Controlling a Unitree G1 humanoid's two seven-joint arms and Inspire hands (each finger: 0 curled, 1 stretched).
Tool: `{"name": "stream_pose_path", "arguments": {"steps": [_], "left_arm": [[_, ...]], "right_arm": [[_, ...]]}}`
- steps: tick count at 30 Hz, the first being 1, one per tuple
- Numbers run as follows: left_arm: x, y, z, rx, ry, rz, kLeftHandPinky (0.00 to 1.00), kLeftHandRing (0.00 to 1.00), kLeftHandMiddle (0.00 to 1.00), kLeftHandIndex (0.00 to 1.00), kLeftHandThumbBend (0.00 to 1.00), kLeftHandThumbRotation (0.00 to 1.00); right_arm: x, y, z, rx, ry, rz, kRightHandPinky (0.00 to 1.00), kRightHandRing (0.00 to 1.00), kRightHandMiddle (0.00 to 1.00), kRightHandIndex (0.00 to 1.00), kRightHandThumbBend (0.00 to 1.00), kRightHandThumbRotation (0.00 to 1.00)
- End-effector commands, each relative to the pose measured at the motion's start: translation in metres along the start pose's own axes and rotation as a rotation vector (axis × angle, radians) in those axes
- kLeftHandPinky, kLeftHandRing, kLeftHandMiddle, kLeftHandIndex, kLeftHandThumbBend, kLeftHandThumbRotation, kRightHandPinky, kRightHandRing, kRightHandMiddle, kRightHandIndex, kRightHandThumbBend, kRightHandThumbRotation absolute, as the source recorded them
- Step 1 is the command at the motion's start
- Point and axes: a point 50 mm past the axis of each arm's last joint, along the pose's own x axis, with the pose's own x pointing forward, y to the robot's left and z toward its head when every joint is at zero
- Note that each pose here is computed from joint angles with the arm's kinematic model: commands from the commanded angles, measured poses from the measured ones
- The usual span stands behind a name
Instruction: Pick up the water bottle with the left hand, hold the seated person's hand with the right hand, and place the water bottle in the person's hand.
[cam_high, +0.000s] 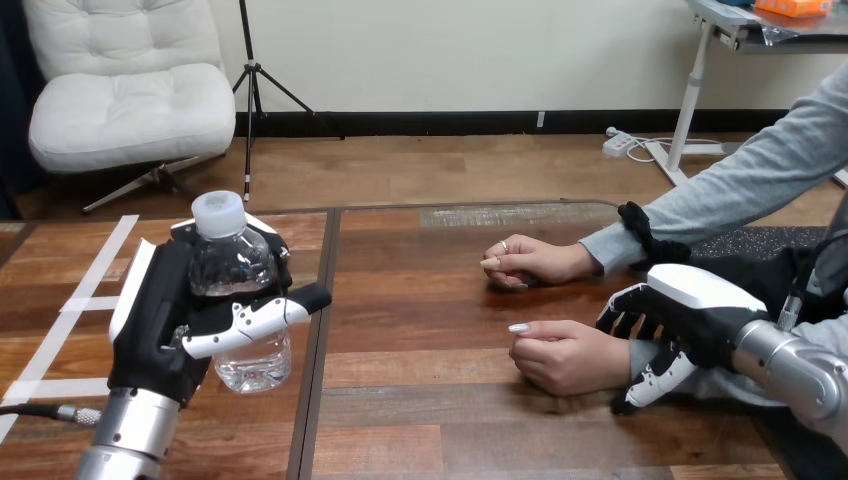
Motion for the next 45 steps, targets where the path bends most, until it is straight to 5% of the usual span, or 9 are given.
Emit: {"name": "stream_pose_path", "arguments": {"steps": [1, 45], "left_arm": [[0.0167, -0.0024, 0.0218, 0.001, -0.12, -0.008, 0.2, 0.25, 0.3, 0.34, 0.68, 0.0], [0.0166, 0.0004, 0.0251, -0.007, -0.126, 0.006, 0.19, 0.24, 0.3, 0.34, 0.68, 0.0]], "right_arm": [[0.0092, -0.0119, 0.0107, 0.016, -0.016, -0.014, 0.52, 0.58, 0.65, 0.64, 0.89, 0.06], [0.0102, -0.0116, 0.0057, 0.051, 0.042, 0.038, 0.46, 0.49, 0.55, 0.58, 0.83, 0.0]]}}
